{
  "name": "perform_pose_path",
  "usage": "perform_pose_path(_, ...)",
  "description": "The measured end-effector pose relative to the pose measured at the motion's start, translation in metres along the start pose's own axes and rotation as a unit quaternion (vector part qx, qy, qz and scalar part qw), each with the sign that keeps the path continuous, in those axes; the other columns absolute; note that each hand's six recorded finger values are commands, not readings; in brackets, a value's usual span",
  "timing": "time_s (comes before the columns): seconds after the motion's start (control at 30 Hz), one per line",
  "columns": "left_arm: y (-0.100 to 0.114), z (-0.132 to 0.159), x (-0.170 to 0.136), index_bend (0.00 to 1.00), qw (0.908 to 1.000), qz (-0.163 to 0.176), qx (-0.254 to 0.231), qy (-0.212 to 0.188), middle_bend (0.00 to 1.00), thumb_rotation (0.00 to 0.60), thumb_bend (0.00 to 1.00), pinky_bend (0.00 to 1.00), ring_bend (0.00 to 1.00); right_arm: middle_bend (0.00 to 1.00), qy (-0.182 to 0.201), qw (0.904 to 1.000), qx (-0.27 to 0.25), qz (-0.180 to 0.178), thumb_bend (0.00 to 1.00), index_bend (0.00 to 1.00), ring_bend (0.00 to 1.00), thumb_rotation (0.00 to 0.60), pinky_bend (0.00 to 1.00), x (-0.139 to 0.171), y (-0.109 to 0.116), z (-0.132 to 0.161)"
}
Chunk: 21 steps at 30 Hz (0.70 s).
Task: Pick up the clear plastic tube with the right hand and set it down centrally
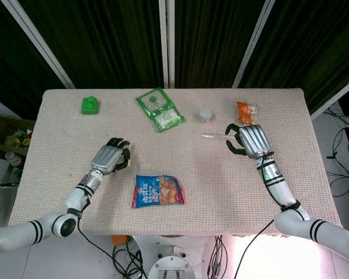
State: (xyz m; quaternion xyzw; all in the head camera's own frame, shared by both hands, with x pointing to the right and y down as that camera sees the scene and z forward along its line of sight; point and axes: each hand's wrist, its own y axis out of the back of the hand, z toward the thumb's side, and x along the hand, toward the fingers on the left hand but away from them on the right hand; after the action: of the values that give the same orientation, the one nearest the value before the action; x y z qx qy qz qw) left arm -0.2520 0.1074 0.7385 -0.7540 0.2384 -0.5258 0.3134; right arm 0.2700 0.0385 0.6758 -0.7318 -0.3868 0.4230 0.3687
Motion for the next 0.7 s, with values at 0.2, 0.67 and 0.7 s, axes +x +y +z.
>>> perform_pose_path(0.2, -0.001, -0.003, -0.016, 0.45, 1.0000, -0.005, 0.007, -0.001, 0.13, 0.000, 0.73, 0.07, 0.07, 1.00, 0.002, 1.0000, -0.001, 0.000, 0.63, 0.84, 1.00, 0.600, 1.00, 0.000, -0.001, 0.002)
perform_pose_path(0.67, -0.002, 0.009, -0.015, 0.44, 0.9999, -0.003, -0.006, -0.012, 0.13, 0.000, 0.72, 0.07, 0.07, 1.00, 0.002, 1.0000, -0.001, -0.005, 0.64, 0.84, 1.00, 0.600, 1.00, 0.005, 0.001, 0.003)
perform_pose_path(0.7, -0.002, 0.009, -0.015, 0.44, 0.9999, -0.004, -0.005, -0.012, 0.13, 0.000, 0.72, 0.07, 0.07, 1.00, 0.001, 1.0000, 0.001, -0.005, 0.64, 0.84, 1.00, 0.600, 1.00, 0.005, 0.002, 0.002)
